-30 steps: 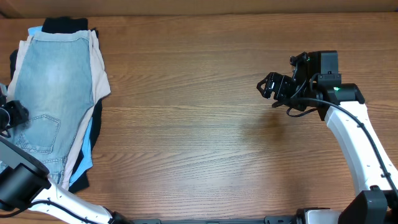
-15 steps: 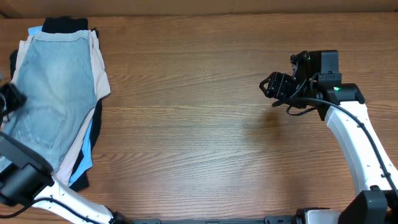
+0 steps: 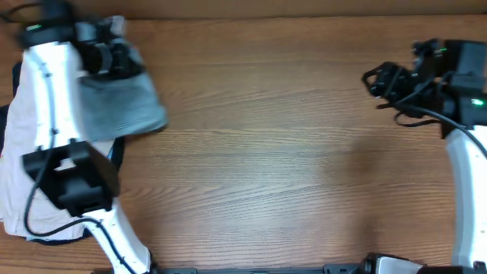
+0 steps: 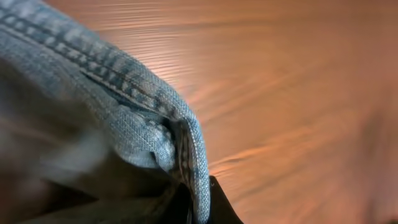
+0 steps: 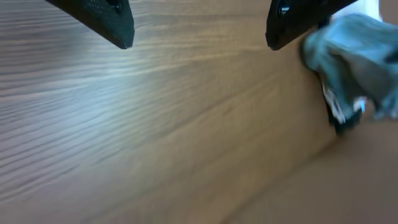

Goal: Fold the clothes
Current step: 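Pull the denim shorts off the stack to the table center with left gripper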

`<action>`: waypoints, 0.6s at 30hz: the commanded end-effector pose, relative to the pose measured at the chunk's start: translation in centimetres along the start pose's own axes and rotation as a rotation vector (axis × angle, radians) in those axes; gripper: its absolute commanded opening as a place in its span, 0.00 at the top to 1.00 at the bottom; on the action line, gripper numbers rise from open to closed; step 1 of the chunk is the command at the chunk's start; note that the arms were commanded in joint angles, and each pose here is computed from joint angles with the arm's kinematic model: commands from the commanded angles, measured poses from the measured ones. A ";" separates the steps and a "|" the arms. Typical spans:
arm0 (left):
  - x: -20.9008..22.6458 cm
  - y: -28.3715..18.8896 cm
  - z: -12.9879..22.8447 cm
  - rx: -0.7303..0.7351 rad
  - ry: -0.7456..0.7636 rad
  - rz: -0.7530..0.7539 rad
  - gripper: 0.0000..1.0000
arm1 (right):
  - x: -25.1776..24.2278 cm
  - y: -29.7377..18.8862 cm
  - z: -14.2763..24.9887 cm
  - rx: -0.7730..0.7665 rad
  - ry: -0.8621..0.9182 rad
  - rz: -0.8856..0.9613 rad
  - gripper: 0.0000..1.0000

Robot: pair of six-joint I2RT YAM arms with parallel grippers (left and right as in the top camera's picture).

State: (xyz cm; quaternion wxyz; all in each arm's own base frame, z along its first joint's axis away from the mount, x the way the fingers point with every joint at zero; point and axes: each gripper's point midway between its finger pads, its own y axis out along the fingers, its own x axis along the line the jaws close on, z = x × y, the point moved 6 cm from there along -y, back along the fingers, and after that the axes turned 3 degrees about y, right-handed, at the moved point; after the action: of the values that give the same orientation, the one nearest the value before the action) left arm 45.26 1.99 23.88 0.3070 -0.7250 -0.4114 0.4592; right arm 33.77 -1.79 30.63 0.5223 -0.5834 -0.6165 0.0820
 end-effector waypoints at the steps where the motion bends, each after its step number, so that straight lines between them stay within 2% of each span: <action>1: -9.1 3.0 -1.3 0.015 0.218 0.113 0.96 | -0.3 -4.0 -1.9 -0.108 0.001 0.006 0.28; 8: -21.2 8.9 1.2 0.125 0.527 0.050 0.96 | -2.7 -6.7 -3.0 -0.170 0.074 0.009 0.27; 10: -23.9 10.1 2.8 0.167 0.602 0.030 0.89 | -3.2 -7.0 -3.1 -0.175 0.091 0.012 0.27; 11: -25.2 10.6 3.7 0.190 0.648 0.022 0.79 | -3.5 -7.1 -3.1 -0.178 0.097 0.016 0.27; 14: -27.6 11.5 5.6 0.233 0.750 -0.061 0.04 | -4.0 -7.4 -3.3 -0.189 0.104 0.022 0.23; 15: -27.9 11.5 5.9 0.235 0.762 -0.090 0.00 | -4.0 -7.5 -3.3 -0.187 0.089 0.015 0.23; 18: -28.0 10.9 5.6 0.220 0.736 -0.157 0.00 | -4.0 -7.5 -3.2 -0.179 0.072 0.009 0.22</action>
State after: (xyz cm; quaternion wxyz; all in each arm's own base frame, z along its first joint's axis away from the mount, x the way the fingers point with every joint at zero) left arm 35.43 -29.04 22.80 0.5332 -0.7916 -0.2084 0.2137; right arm 30.81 -9.14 33.60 0.5147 -0.6371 -0.5737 0.0086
